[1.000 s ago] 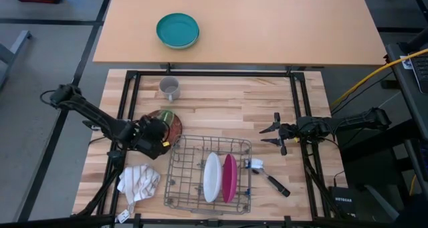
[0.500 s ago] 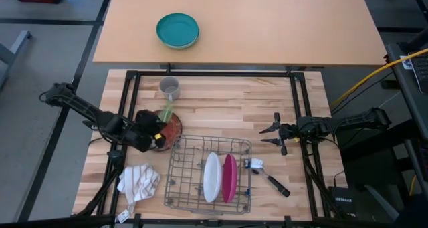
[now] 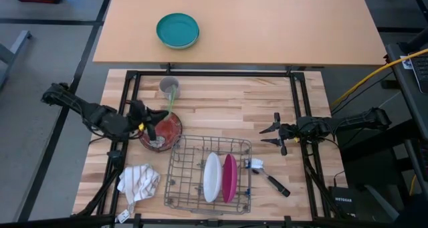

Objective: Sort dishes
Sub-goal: Put the green plate into the dish rack

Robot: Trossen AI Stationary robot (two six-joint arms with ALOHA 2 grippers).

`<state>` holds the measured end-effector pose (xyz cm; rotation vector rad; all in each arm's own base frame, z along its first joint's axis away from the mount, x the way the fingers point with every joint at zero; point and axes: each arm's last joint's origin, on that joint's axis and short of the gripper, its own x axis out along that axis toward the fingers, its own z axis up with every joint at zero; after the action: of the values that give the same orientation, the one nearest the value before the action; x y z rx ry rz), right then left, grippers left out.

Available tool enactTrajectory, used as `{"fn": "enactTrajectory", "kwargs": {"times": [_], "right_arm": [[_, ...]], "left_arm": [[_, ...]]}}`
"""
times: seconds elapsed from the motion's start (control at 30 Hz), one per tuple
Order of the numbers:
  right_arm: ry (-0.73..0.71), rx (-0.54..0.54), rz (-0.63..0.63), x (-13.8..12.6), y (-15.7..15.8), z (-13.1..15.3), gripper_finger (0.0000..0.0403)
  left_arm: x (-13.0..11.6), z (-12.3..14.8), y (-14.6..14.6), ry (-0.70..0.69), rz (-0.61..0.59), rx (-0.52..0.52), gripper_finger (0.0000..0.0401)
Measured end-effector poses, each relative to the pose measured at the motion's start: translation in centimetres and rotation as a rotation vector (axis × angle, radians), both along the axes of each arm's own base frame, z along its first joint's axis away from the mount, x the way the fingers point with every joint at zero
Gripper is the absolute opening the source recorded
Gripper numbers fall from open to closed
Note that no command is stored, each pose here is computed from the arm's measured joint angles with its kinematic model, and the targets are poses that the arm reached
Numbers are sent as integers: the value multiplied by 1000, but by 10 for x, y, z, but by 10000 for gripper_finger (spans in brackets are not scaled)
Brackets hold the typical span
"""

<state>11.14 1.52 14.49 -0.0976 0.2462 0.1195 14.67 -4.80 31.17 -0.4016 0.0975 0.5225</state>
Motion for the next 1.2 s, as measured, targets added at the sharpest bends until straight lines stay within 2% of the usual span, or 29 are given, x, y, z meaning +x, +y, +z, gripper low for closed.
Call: {"fn": "enactTrajectory", "kwargs": {"times": [0.2,0.4,0.67,0.87,1.2], "right_arm": [[0,0,0,0,0,0,154],[0,0,0,0,0,0,154],[0,0,0,0,0,0,154],[0,0,0,0,0,0,154],[0,0,0,0,0,0,154]], "left_arm": [[4,21,-8,-159,-52,26,0],[16,19,-31,-236,-119,-90,0],[38,15,-70,-342,-211,-153,0],[47,3,-100,-395,-265,-241,0],[52,-30,-142,-405,-240,-393,0]]}}
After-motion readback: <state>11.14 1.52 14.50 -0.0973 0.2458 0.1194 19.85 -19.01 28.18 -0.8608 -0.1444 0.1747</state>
